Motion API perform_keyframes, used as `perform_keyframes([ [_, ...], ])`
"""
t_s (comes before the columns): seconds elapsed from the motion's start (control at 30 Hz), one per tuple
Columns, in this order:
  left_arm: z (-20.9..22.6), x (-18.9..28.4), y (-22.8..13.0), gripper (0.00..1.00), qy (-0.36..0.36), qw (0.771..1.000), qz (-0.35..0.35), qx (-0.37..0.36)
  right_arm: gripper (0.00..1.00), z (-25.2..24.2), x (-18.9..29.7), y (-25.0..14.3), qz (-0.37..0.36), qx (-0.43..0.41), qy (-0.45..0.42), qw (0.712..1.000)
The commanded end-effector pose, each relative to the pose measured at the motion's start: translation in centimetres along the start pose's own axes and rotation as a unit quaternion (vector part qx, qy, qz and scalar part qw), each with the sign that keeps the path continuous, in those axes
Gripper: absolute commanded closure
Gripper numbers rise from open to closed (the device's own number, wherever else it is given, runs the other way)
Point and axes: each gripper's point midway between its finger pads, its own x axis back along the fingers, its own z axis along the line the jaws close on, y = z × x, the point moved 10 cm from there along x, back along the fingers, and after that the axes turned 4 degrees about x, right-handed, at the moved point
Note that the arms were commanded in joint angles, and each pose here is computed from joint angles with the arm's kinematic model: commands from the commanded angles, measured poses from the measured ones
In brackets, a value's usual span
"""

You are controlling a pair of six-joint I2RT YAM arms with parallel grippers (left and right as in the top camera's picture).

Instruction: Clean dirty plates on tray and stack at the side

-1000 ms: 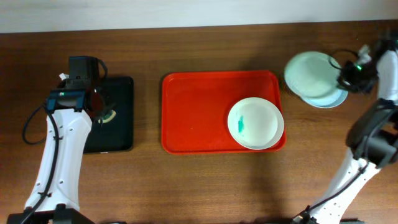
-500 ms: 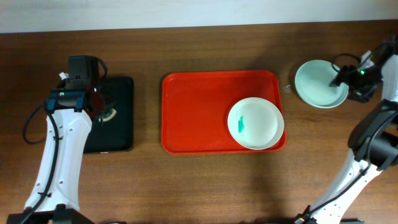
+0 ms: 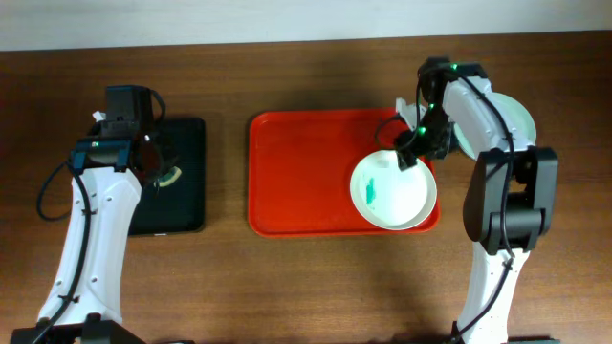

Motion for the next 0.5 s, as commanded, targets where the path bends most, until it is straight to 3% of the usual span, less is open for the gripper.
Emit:
perform_keyframes([
  [0.0,0.2,0.0,0.0,1.00,-0.001,1.000,0.000,-0.004,0.30,-0.1,-0.9,-0.8,0.018,0.002,-0.006,1.000],
  [0.1,0.1,0.0,0.0,1.00,-0.002,1.000,0.000,-0.004,0.39,0.5,-0.9,-2.1,0.062,-0.010,0.013,0.998],
  [0.27,0.1,0.0,0.0,1.00,-0.001,1.000,0.000,-0.004,0.39,1.1,-1.5,-2.8,0.083,-0.058,0.040,0.994],
  [0.47,-0.1,0.0,-0.1,1.00,-0.016,1.000,0.009,-0.004,0.39,1.0,-3.9,-3.7,0.096,-0.059,0.034,0.993],
])
